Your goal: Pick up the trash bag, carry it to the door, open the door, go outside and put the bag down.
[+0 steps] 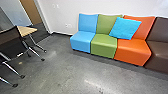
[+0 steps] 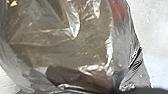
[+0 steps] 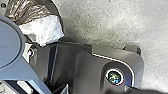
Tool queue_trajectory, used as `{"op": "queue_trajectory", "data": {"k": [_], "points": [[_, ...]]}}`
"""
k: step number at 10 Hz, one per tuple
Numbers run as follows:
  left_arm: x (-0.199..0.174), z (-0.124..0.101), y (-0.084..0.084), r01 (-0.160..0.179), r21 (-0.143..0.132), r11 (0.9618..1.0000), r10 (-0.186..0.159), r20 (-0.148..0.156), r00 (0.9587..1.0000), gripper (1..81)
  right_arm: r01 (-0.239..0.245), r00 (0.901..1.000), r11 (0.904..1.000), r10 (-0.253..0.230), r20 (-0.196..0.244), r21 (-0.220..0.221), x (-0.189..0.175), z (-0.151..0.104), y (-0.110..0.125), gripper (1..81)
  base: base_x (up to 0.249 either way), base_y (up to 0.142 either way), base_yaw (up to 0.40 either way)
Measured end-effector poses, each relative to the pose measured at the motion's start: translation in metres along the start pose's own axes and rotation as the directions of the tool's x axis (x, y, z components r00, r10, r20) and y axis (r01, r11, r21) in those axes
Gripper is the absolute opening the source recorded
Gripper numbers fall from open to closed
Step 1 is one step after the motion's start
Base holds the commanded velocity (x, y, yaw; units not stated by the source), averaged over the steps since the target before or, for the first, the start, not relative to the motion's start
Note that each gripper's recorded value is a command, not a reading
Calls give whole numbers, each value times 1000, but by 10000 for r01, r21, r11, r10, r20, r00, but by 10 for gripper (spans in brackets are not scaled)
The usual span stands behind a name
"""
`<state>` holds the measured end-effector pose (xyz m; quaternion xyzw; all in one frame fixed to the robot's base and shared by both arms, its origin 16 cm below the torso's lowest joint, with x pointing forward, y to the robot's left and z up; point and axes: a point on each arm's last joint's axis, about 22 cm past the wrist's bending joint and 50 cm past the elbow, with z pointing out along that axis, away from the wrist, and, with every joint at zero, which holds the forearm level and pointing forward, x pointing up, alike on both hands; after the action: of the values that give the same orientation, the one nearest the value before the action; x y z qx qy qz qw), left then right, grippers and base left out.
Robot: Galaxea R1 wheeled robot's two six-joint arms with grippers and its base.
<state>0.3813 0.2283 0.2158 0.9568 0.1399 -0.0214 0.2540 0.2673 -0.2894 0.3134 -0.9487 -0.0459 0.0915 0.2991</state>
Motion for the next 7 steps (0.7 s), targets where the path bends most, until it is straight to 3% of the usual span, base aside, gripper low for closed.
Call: {"op": "queue_trajectory", "data": {"k": [3,5,7], "points": [[-45,-21,7,-232,10,9997,231,345,9991,10,241,9993,9994,-248,-294,-233,-2,-17,-10,811,0,0,0],[-68,-30,-1,-196,299,9994,179,541,9984,10,157,9998,9997,-159,-74,-191,-18,-18,-20,811,0,0,0],[-95,-39,-3,49,400,9992,-72,558,9984,10,266,9993,9991,-256,290,-341,-24,-20,-21,811,0,0,0]]}}
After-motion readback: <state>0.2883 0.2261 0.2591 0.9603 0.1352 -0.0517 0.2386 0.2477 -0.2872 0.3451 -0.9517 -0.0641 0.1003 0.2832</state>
